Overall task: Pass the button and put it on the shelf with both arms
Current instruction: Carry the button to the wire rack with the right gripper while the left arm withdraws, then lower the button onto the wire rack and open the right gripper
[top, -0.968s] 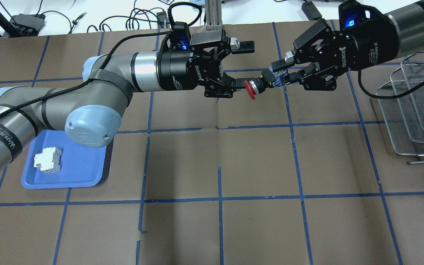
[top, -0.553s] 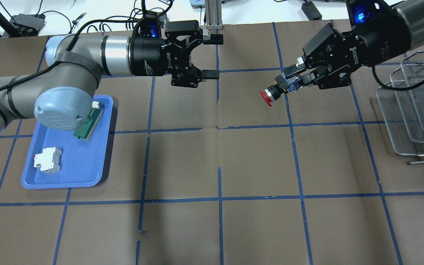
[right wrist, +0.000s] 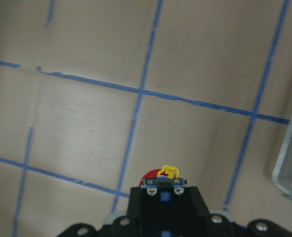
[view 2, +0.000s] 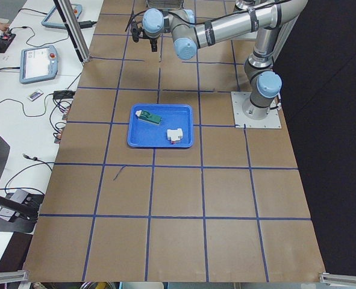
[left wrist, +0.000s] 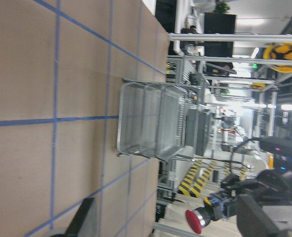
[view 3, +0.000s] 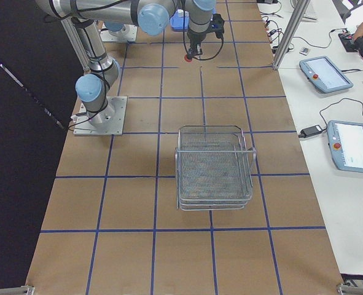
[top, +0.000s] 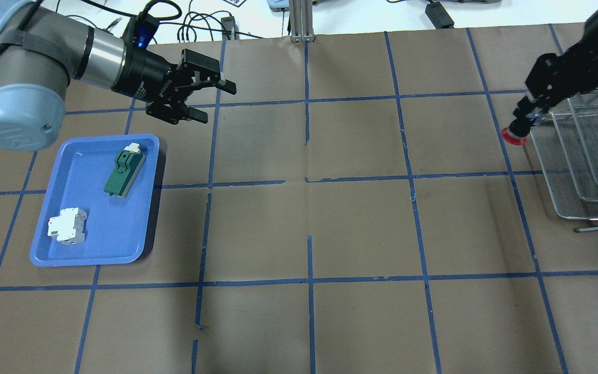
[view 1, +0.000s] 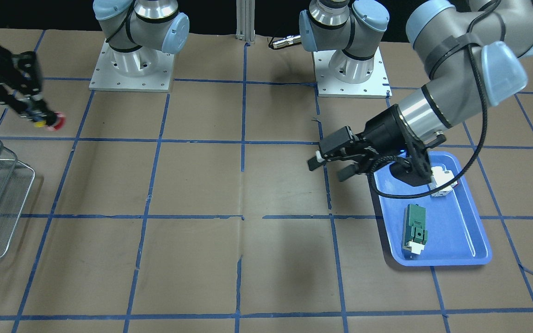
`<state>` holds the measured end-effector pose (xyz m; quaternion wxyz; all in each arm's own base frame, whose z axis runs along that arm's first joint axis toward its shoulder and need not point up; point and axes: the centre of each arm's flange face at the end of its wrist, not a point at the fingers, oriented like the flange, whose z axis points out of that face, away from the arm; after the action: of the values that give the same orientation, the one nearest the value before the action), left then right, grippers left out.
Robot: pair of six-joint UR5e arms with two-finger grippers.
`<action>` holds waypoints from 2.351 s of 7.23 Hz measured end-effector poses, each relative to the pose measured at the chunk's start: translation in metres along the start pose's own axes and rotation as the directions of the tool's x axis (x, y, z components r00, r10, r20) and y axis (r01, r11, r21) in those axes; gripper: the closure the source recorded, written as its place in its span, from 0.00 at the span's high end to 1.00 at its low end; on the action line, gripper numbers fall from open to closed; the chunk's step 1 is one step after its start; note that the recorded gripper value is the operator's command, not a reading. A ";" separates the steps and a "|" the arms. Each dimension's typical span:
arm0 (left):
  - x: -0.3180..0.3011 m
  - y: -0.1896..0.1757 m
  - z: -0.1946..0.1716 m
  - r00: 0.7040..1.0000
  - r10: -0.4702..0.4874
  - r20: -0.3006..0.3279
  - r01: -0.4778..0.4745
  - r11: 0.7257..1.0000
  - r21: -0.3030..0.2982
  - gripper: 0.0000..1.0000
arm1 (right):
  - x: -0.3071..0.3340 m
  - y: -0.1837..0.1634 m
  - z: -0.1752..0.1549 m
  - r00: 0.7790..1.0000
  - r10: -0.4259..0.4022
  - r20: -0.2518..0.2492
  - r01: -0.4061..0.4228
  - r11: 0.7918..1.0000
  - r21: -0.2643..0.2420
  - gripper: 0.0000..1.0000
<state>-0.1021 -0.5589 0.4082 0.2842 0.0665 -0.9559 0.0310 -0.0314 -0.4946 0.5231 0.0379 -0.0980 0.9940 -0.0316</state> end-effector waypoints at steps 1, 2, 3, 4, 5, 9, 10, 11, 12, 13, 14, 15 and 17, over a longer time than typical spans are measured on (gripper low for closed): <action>-0.003 -0.002 -0.024 0.982 0.011 0.189 -0.012 1.000 0.005 1.00 | 0.035 0.005 -0.010 0.993 0.048 -0.105 -0.045 0.998 0.031 0.00; 0.000 0.003 -0.051 0.942 0.017 0.335 -0.018 1.000 0.001 1.00 | 0.073 0.016 -0.015 0.981 0.118 -0.152 -0.110 0.992 0.061 0.00; 0.009 0.012 -0.075 0.900 0.022 0.435 -0.017 1.000 -0.016 1.00 | 0.104 0.025 -0.013 0.969 0.174 -0.176 -0.160 0.983 0.090 0.00; 0.025 0.022 -0.090 0.865 0.029 0.502 -0.013 0.999 -0.036 1.00 | 0.124 0.028 0.002 0.960 0.203 -0.195 -0.182 0.976 0.118 0.00; 0.047 0.032 -0.089 0.840 0.035 0.541 -0.009 0.999 -0.050 1.00 | 0.139 0.030 0.025 0.956 0.210 -0.205 -0.186 0.974 0.132 0.00; 0.081 0.062 -0.074 0.825 0.139 0.548 -0.095 0.990 -0.108 1.00 | 0.213 0.056 0.092 0.979 0.165 -0.118 -0.136 0.965 0.223 0.00; 0.079 0.062 -0.076 0.825 0.147 0.546 -0.105 0.989 -0.107 1.00 | 0.223 0.057 0.100 0.981 0.149 -0.121 -0.117 0.964 0.239 0.01; 0.075 0.059 -0.079 0.829 0.138 0.542 -0.101 0.990 -0.099 1.00 | 0.227 0.058 0.104 0.982 0.144 -0.122 -0.111 0.963 0.247 0.21; 0.069 0.056 -0.083 0.839 0.120 0.530 -0.086 0.992 -0.087 1.00 | 0.228 0.057 0.106 0.983 0.142 -0.114 -0.109 0.960 0.256 0.46; 0.065 0.054 -0.086 0.847 0.106 0.520 -0.075 0.994 -0.081 1.00 | 0.227 0.055 0.107 0.986 0.136 -0.098 -0.105 0.957 0.272 0.75; 0.063 0.053 -0.087 0.849 0.101 0.519 -0.070 0.994 -0.078 1.00 | 0.226 0.053 0.106 0.988 0.131 -0.088 -0.101 0.954 0.284 0.86; 0.063 0.053 -0.088 0.849 0.100 0.519 -0.070 0.995 -0.077 1.00 | 0.226 0.052 0.105 0.988 0.127 -0.084 -0.098 0.953 0.288 0.91; 0.064 0.053 -0.090 0.847 0.100 0.522 -0.072 0.995 -0.073 1.00 | 0.224 0.052 0.098 0.988 0.124 -0.088 -0.093 0.952 0.292 1.00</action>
<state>-0.1140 -0.5049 0.5172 0.0127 0.0222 -0.9997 0.0001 -0.2521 -0.4932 0.4064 0.0012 -0.0348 0.9833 -0.1784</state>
